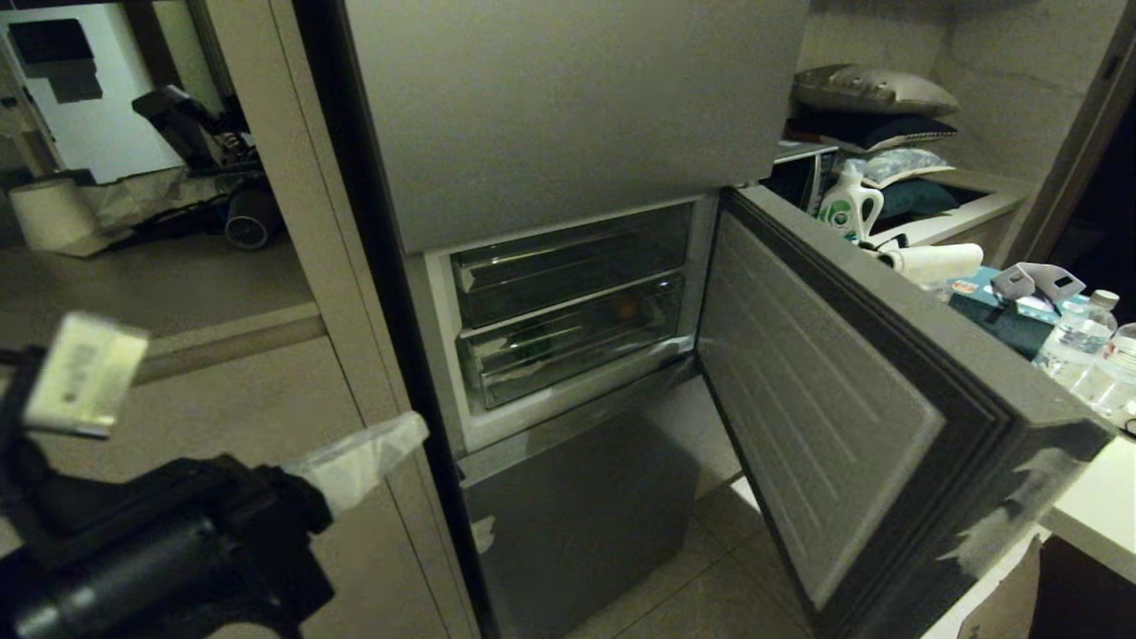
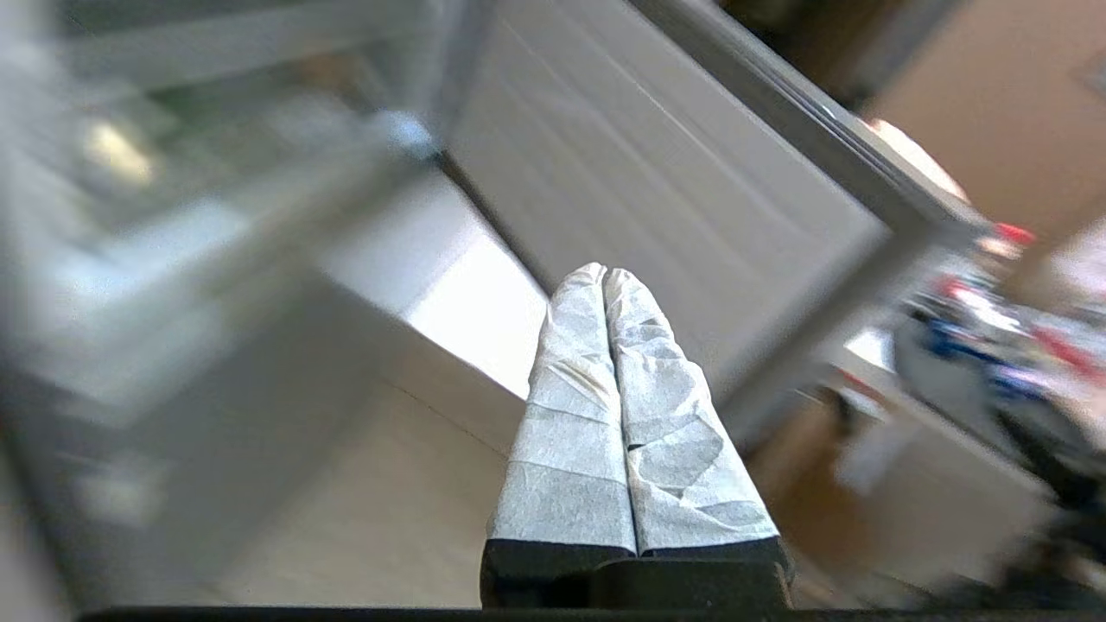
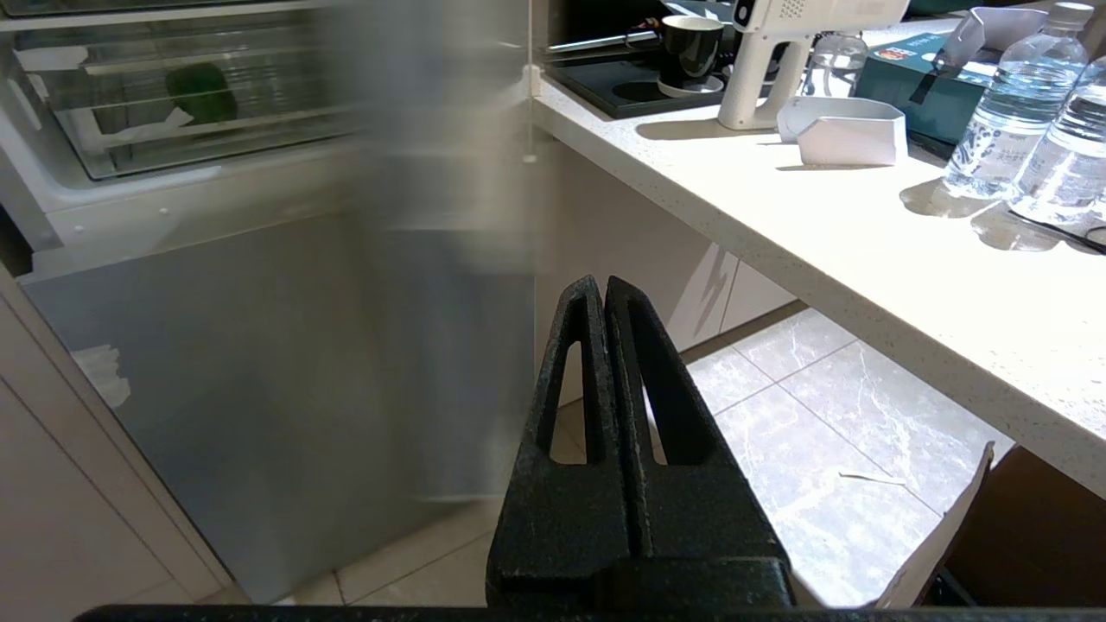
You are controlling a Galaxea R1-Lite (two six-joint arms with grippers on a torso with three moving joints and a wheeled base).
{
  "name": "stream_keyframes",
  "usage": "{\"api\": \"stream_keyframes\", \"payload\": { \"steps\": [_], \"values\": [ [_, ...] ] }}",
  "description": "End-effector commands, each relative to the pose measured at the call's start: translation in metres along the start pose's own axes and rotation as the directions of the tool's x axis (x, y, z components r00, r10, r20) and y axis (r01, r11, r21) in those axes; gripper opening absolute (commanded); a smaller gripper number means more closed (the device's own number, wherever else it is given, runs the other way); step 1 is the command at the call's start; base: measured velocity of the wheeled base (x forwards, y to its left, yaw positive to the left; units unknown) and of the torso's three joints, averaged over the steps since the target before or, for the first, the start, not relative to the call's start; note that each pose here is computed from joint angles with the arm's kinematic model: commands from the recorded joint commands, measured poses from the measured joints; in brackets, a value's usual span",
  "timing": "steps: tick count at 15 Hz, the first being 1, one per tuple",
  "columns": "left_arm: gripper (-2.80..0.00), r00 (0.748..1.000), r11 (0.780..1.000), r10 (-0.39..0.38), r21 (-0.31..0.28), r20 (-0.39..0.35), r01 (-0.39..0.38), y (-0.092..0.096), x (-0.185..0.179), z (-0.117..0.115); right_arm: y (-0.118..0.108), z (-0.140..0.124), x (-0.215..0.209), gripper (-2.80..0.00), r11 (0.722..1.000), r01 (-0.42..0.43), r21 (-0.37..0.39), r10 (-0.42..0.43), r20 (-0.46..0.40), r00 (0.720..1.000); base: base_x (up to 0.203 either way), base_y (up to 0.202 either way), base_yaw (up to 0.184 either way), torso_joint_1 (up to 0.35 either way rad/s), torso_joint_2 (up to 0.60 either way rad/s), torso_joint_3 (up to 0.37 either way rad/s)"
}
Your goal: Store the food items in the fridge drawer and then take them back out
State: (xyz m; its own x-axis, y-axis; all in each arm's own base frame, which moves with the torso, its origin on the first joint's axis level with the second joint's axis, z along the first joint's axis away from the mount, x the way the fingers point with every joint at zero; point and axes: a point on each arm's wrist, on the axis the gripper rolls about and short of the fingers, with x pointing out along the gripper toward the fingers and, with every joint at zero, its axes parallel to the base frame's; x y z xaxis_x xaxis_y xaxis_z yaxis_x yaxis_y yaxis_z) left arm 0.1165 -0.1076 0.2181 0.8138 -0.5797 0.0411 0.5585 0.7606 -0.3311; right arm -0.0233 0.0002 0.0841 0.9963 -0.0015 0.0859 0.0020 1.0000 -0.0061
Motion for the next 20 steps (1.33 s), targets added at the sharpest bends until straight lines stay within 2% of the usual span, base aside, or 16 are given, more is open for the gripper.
{"api": "stream_keyframes", "payload": {
  "steps": [1,3,4,5,6,7,8,9,10,11,12,13,14,15,17,20],
  "values": [
    [-2.8,0.987,0.996,0.051,0.069,0.152,-0.063,-0.002,-0.052,0.037,0.0,-0.009,0.002,-2.8,1.0,0.001,0.0,-0.001,-0.031,1.0,0.0,0.0,0.0,0.0,0.0,0.0],
    [-2.8,0.968,0.974,0.171,0.113,0.182,-0.194,0.004,-0.078,0.051,0.0,-0.009,0.002,-2.8,1.0,0.0,0.0,0.0,-0.03,1.0,0.0,0.0,0.0,0.0,0.0,0.0],
    [-2.8,0.945,0.946,0.269,0.131,0.188,-0.296,0.012,-0.082,0.051,0.0,-0.009,0.002,-2.8,1.0,-0.002,0.0,0.002,-0.03,1.0,0.0,0.0,0.0,0.0,0.0,0.0],
    [-2.8,0.894,0.892,0.398,0.14,0.206,-0.43,0.022,-0.089,0.048,0.0,-0.009,0.002,-2.8,1.0,0.0,0.0,0.0,-0.031,1.0,0.0,0.0,0.0,0.0,0.0,0.0],
    [-2.8,0.817,0.812,0.532,0.141,0.222,-0.567,0.033,-0.098,0.042,0.0,-0.009,0.002,-2.8,1.0,-0.001,0.0,0.001,-0.031,1.0,0.0,0.0,0.0,0.0,0.0,0.0],
    [-2.8,0.74,0.728,0.64,0.145,0.208,-0.67,0.044,-0.107,0.027,0.0,-0.009,0.002,-2.8,1.0,0.0,0.0,0.0,-0.03,1.0,0.0,0.0,0.0,0.0,0.0,0.0],
    [-2.8,0.681,0.661,0.714,0.165,0.16,-0.732,0.053,-0.117,0.002,0.0,-0.009,0.002,-2.8,1.0,0.0,0.0,0.0,-0.029,1.0,0.0,0.0,0.0,0.0,0.0,0.0],
    [-2.8,0.643,0.618,0.762,0.212,0.078,-0.757,0.062,-0.126,-0.031,0.0,-0.009,0.002,-2.8,1.0,-0.001,0.0,0.001,-0.029,1.0,0.0,0.0,0.0,0.0,0.0,0.0],
    [-2.8,0.638,0.615,0.77,0.273,-0.009,-0.739,0.068,-0.135,-0.064,0.0,-0.009,0.002,-2.8,1.0,-0.001,0.0,0.001,-0.03,1.0,0.0,0.0,0.0,0.0,0.0,0.0],
    [-2.8,0.656,0.641,0.751,0.311,-0.069,-0.702,0.07,-0.143,-0.087,0.0,-0.009,0.002,-2.8,1.0,-0.001,-0.003,0.001,-0.03,1.0,0.0,0.0,0.0,0.0,0.0,0.0],
    [-2.8,0.688,0.68,0.717,0.325,-0.11,-0.657,0.069,-0.152,-0.103,0.0,-0.009,0.002,-2.8,1.0,0.0,0.0,0.0,-0.029,1.0,0.0,0.0,0.0,0.0,0.0,0.0],
    [-2.8,0.731,0.712,0.677,0.33,-0.088,-0.62,0.065,-0.16,-0.109,0.0,-0.009,0.002,-2.8,1.0,0.001,0.001,-0.001,-0.031,1.0,0.0,0.0,0.0,0.0,0.0,0.0],
    [-2.8,0.766,0.73,0.641,0.346,-0.044,-0.59,0.06,-0.167,-0.113,0.0,-0.009,0.002,-2.8,1.0,0.001,0.0,-0.001,-0.032,0.999,0.0,0.0,0.0,0.0,0.0,0.0],
    [-2.8,0.794,0.736,0.608,0.361,0.019,-0.572,0.055,-0.174,-0.117,0.0,-0.009,0.002,-2.8,1.0,0.0,0.001,0.0,-0.031,1.0,0.0,0.0,0.0,0.0,0.0,0.0],
    [-2.8,0.817,0.732,0.564,0.386,0.12,-0.562,0.05,-0.183,-0.123,0.0,-0.009,0.002,-2.8,1.0,0.001,0.001,-0.001,-0.031,1.0,0.0,0.0,0.0,0.0,0.0,0.0],
    [-2.8,0.821,0.736,0.557,0.383,0.127,-0.558,0.05,-0.182,-0.125,0.0,-0.009,0.002,-2.8,1.0,0.001,0.001,-0.001,-0.031,1.0,0.0,0.0,0.0,0.0,0.0,0.0]
  ]
}}
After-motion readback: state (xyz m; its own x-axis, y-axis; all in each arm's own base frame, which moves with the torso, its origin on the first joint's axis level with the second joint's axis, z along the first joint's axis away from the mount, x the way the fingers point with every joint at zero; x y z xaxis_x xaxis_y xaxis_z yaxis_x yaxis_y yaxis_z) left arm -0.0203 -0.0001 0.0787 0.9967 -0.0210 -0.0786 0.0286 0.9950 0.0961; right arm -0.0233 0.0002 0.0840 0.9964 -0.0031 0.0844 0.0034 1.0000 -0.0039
